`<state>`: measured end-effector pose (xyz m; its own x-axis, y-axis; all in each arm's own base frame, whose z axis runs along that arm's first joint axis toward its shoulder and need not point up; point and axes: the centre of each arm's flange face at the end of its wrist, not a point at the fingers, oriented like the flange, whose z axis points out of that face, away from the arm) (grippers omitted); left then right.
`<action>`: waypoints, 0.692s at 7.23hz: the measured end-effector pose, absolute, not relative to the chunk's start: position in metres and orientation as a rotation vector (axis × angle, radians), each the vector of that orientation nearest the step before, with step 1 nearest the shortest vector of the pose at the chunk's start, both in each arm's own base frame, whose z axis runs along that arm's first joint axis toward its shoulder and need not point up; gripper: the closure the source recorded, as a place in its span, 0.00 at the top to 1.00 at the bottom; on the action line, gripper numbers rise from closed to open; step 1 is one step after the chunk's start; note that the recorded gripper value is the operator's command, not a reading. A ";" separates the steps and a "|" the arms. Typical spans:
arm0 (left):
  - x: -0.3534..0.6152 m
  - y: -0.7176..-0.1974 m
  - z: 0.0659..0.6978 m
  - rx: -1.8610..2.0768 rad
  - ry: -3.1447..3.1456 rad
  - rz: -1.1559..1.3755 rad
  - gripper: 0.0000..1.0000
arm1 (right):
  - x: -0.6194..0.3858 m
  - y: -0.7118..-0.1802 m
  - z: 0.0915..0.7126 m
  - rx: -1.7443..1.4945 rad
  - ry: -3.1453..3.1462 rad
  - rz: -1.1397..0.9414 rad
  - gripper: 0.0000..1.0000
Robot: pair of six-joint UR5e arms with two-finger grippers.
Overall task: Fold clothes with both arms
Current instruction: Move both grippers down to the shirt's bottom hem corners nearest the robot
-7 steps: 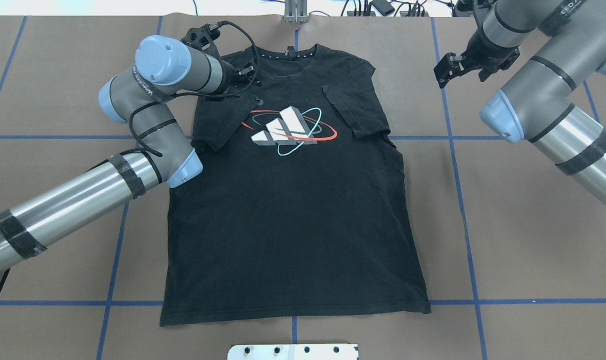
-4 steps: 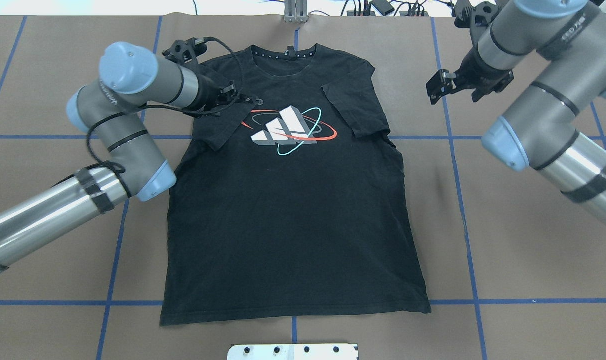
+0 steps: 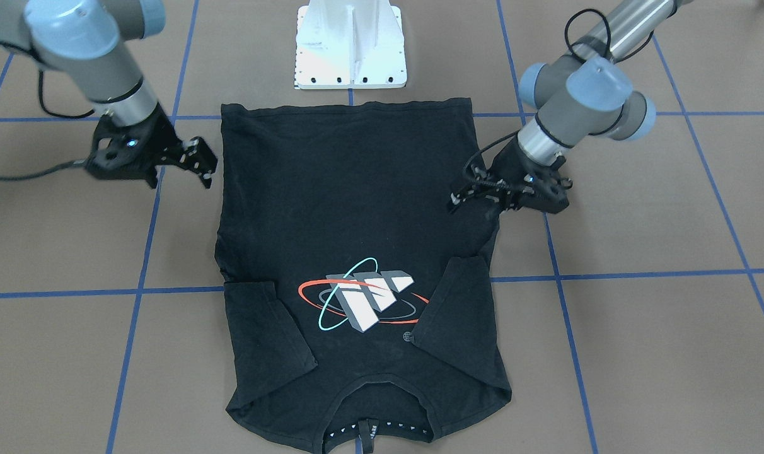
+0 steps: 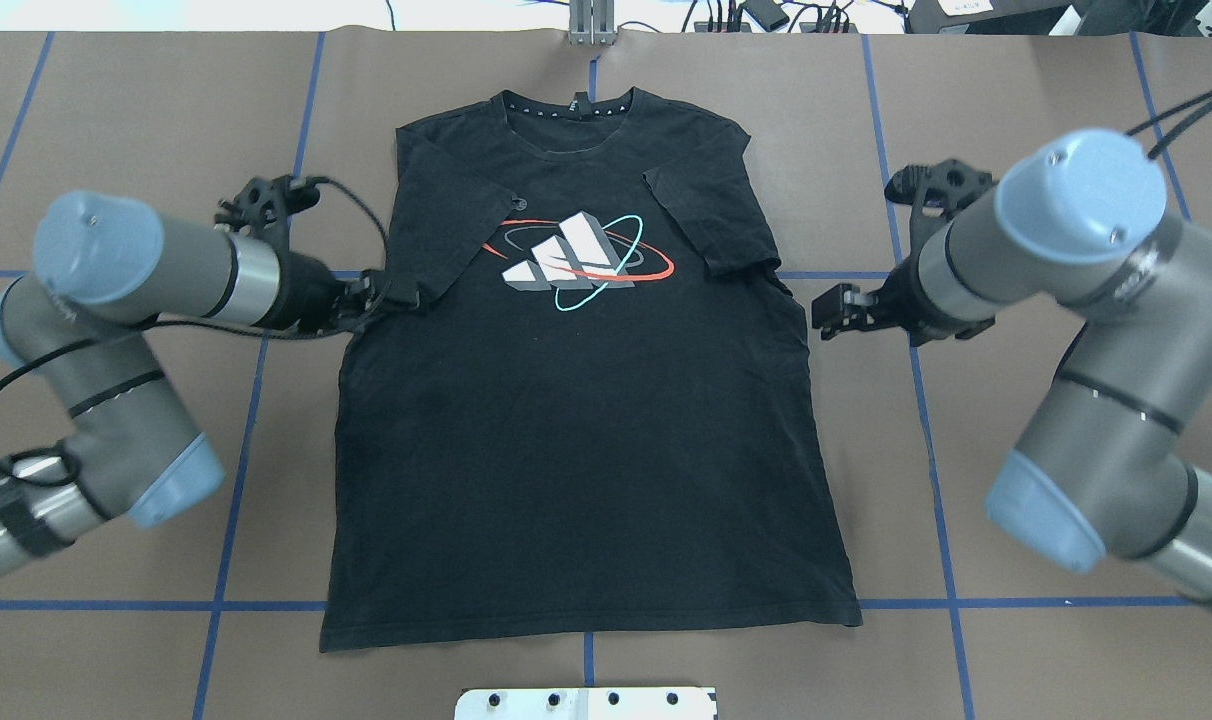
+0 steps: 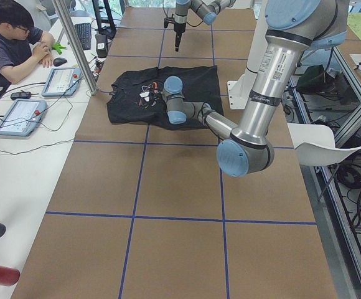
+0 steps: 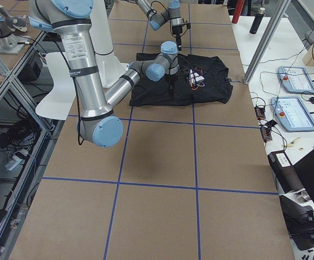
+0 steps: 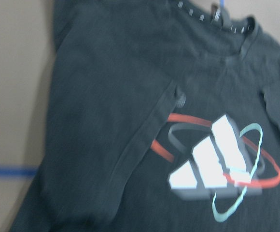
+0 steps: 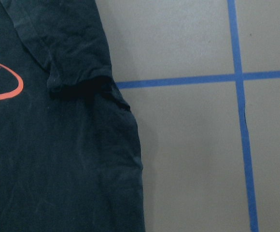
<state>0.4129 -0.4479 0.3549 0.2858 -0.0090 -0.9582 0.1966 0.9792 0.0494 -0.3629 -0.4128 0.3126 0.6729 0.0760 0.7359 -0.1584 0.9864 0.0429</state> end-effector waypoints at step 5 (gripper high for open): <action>0.437 -0.253 0.352 -0.026 1.136 -0.115 1.00 | -0.393 -0.244 0.320 0.116 -0.789 0.136 1.00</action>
